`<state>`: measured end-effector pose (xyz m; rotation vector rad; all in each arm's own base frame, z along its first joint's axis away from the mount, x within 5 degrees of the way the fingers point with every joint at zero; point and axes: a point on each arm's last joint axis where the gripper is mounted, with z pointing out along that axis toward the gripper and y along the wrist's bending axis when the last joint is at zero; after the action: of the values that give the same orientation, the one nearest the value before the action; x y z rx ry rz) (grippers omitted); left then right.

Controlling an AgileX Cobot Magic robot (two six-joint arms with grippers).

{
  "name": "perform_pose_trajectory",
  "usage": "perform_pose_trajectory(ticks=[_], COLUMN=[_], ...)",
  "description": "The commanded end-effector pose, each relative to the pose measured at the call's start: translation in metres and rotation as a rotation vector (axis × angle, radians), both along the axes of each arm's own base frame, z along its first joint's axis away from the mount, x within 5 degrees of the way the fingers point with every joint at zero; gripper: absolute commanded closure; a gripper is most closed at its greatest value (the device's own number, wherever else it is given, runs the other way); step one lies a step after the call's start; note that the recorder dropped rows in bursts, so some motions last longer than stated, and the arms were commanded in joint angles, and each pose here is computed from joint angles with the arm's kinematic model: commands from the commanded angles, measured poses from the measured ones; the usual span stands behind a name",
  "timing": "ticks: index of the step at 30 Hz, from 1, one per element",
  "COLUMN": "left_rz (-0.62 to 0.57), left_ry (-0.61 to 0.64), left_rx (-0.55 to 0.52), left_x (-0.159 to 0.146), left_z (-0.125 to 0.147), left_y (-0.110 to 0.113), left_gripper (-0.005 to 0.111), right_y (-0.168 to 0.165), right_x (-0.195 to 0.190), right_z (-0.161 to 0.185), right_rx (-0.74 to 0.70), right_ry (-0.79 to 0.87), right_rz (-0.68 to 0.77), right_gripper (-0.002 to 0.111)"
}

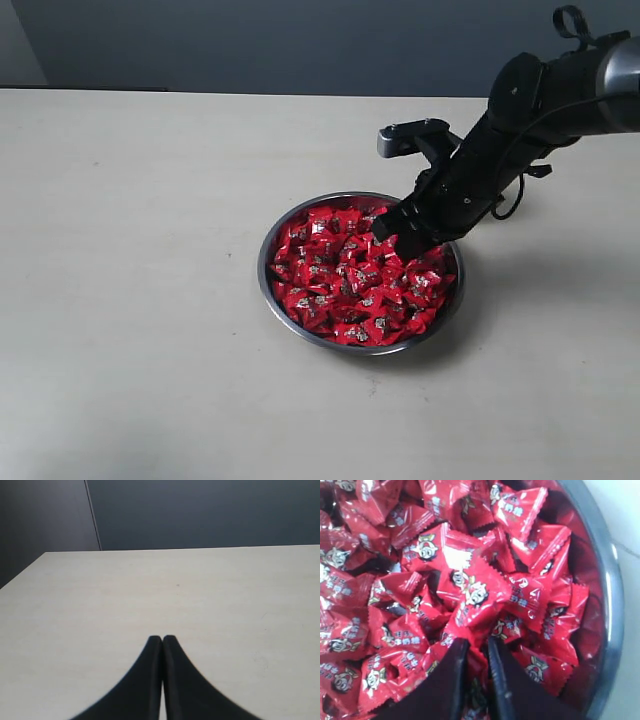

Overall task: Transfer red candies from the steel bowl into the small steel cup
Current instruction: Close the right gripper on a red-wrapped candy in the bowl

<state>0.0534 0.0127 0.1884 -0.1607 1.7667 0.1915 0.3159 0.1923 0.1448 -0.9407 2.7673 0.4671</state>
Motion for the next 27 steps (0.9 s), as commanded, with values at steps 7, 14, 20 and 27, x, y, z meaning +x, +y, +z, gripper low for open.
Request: perform_pose_trajectory(ticks=[7, 14, 20, 27], left_rz=[-0.009, -0.009, -0.009, -0.009], left_ry=[-0.002, -0.002, -0.002, -0.002], left_rx=[0.004, 0.004, 0.004, 0.004], left_x=[-0.0001, -0.0001, -0.0001, -0.0001], left_z=[-0.0009, -0.0009, -0.0009, -0.0009], left_y=[-0.0004, -0.0004, -0.0004, -0.0004], left_gripper=[0.106, 0.106, 0.106, 0.106], right_y=[0.0013, 0.0012, 0.0011, 0.001], right_x=[0.0011, 0.0005, -0.0001, -0.0004], right_z=[0.0004, 0.0004, 0.0003, 0.0002], right_rx=[0.009, 0.008, 0.007, 0.005], right_ry=[-0.008, -0.001, 0.005, 0.007], right_rz=[-0.003, -0.003, 0.0, 0.002], right_gripper=[0.075, 0.08, 0.09, 0.109])
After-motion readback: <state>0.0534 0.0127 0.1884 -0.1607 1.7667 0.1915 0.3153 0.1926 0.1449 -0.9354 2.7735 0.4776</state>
